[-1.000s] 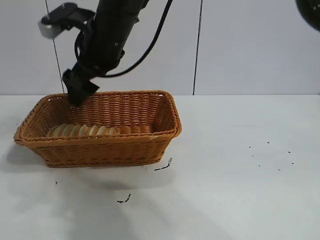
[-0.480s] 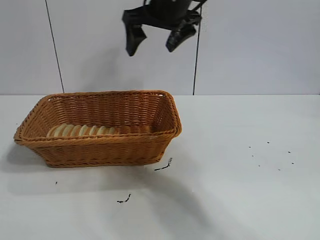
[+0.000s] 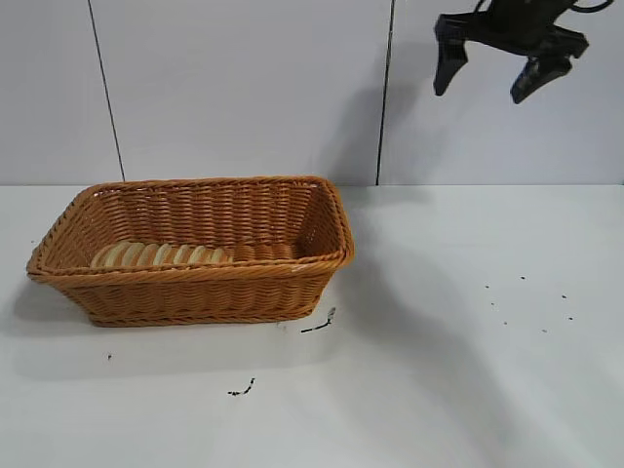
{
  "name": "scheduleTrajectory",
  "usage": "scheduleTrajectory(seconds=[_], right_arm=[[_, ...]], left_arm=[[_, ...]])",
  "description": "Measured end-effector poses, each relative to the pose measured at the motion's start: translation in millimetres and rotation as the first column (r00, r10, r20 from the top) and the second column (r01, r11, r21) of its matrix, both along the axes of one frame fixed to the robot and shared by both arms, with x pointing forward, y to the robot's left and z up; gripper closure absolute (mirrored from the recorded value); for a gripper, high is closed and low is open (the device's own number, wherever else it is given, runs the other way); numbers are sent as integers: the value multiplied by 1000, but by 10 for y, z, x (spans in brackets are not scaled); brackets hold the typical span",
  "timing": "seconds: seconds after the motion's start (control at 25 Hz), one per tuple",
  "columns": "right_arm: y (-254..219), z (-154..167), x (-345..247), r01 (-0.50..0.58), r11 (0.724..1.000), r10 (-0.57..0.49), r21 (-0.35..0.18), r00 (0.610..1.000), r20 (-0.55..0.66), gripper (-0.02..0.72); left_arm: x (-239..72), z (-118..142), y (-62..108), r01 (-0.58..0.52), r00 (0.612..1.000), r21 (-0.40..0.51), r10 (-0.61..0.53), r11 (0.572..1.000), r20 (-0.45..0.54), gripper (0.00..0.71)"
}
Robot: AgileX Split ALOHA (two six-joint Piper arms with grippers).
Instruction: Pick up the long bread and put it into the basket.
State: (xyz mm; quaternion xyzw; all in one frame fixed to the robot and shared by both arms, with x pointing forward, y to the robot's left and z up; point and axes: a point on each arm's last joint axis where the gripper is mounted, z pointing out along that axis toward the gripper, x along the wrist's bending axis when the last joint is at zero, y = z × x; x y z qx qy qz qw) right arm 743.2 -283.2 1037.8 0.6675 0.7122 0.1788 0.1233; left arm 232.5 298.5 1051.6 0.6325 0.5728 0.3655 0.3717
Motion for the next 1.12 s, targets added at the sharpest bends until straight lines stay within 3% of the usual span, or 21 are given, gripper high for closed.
scheduleTrajectory(seconds=[0.16,0.52,0.92,1.12], right_arm=[[-21,52,-80,1,1000,-1,-24,1000,-14,15],[-18,321,-647,-1,1000,0,-11,997,-81,15],[-33,552,-1991,-12,1000,10,-8,987,-163,15],[-65,546,-2793,-28,999,23,-35,988,-152,15]], left_arm=[[0,0,0,0,1000,0,0,1000,0,18],[0,0,0,0,1000,0,0,1000,0,18],[0,0,0,0,1000,0,0,1000,0,18],[0,0,0,0,1000,0,0,1000,0,18]])
